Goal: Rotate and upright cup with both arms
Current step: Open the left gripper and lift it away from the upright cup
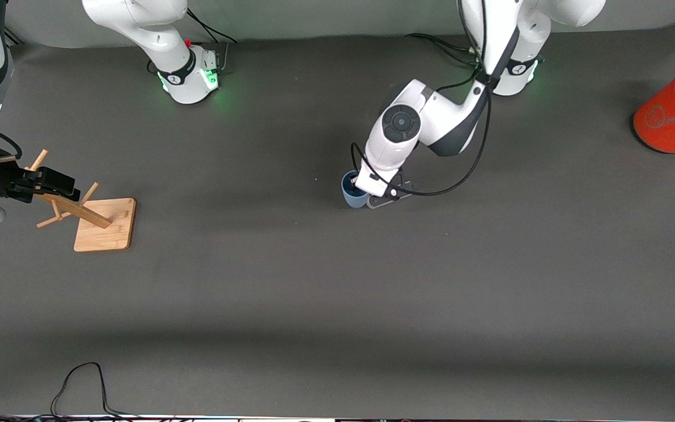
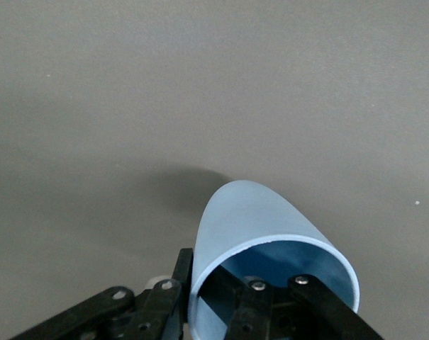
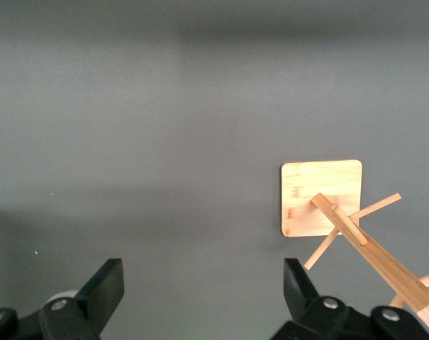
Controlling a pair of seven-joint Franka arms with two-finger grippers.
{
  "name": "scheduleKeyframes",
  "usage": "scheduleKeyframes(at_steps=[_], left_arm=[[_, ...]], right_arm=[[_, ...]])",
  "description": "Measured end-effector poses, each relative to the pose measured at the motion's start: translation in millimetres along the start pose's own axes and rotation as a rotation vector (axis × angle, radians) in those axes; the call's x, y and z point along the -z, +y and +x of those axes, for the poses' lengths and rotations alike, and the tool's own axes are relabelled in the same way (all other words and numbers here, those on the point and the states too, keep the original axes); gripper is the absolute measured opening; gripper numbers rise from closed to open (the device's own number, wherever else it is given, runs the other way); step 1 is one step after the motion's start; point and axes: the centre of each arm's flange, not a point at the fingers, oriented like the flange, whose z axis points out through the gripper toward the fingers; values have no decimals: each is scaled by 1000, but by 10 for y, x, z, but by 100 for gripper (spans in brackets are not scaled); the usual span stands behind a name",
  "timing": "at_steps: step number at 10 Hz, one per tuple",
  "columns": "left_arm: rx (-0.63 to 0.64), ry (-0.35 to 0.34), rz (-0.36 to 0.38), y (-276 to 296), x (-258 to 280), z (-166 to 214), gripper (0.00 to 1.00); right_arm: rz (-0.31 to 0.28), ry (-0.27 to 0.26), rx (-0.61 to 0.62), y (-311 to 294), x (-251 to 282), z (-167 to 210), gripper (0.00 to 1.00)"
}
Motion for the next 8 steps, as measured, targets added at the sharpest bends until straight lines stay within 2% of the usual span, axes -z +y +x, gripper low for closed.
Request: scheduleKeyframes(at_steps=[1,7,8], left_arm=[[2,-2,6,-9,-54,10,9],[28,2,-8,72,42,-68,95],[35,0,-8,89,188,-30,100]], right_arm=[[0,-2,0,0,-14,7,100],[0,-2,0,-1,-28,19,100],[0,-2,0,-2,-30,21,100]])
